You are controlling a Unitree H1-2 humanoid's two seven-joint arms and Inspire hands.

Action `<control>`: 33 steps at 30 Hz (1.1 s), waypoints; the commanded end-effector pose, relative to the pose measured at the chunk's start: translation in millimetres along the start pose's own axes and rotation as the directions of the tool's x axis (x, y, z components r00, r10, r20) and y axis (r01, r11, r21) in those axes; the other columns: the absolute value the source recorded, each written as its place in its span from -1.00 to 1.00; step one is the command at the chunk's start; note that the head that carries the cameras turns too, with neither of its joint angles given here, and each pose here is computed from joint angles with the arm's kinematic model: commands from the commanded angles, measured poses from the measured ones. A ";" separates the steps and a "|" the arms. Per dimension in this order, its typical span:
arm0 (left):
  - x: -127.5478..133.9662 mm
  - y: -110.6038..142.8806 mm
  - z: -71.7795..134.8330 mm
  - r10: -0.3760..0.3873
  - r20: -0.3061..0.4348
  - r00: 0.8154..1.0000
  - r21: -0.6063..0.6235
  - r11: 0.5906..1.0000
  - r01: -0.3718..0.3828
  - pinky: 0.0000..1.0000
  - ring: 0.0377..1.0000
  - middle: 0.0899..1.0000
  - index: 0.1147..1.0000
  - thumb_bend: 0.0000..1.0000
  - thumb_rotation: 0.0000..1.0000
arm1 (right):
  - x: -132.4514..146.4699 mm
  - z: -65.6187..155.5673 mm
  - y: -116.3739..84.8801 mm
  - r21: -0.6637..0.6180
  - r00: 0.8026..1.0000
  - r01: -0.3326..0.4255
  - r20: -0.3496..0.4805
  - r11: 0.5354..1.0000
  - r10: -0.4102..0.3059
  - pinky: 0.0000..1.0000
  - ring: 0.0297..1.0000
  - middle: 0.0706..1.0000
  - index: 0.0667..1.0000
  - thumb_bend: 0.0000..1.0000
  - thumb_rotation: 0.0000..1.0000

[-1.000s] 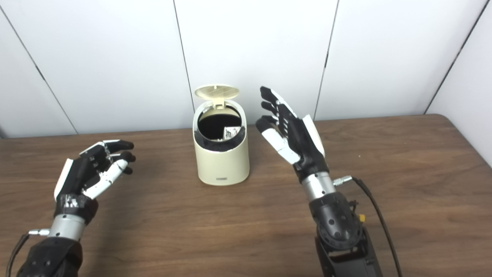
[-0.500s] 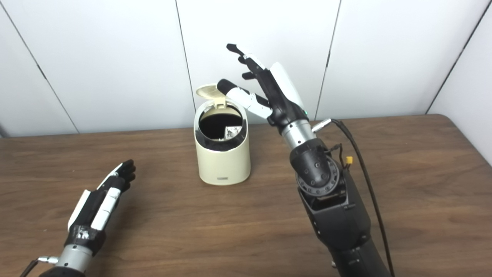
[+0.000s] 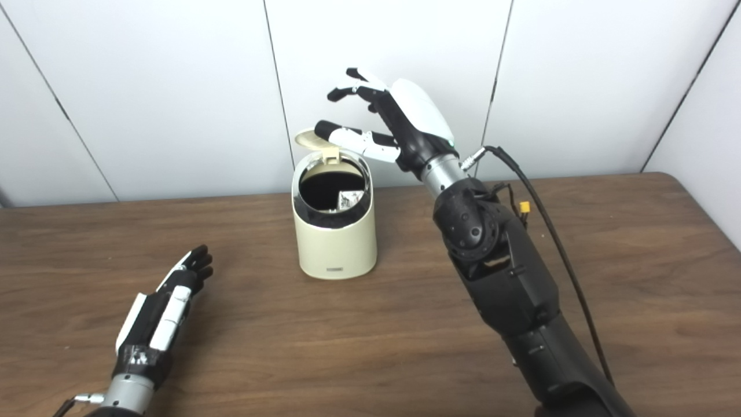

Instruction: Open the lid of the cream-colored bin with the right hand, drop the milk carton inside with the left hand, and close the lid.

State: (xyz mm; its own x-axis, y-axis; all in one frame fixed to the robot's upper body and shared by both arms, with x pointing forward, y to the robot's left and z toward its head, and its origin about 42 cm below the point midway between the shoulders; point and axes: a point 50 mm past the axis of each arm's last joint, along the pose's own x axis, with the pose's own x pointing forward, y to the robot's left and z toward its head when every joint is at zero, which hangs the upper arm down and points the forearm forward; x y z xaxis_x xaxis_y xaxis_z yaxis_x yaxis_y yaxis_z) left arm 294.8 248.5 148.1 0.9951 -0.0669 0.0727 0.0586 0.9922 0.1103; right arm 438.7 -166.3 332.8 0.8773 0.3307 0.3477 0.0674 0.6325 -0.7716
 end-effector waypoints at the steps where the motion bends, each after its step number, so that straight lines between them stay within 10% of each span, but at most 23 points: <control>1: 2.5 0.5 11.9 0.010 0.066 0.998 0.003 1.000 -0.010 0.92 0.84 0.85 0.91 0.46 0.71 | 13.6 15.3 -22.6 -0.048 0.997 0.050 0.067 0.998 -0.047 0.50 0.84 0.89 0.37 0.26 0.91; 33: 4.1 -0.6 13.4 0.021 0.044 0.999 0.001 1.000 -0.021 1.00 0.90 0.86 0.92 0.48 0.54 | -9.2 7.7 -4.9 -0.175 0.992 0.022 0.124 0.984 0.000 0.86 0.99 0.87 0.01 0.18 0.94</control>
State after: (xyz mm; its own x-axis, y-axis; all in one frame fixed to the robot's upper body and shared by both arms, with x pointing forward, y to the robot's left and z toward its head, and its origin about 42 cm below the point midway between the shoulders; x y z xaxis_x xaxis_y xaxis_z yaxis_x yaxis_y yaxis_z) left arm 294.4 247.9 147.5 0.9969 -0.0518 0.0587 0.0453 0.9933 0.1067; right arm 429.1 -166.5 314.7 0.8548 0.3878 0.3448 0.1054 0.5209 -0.8471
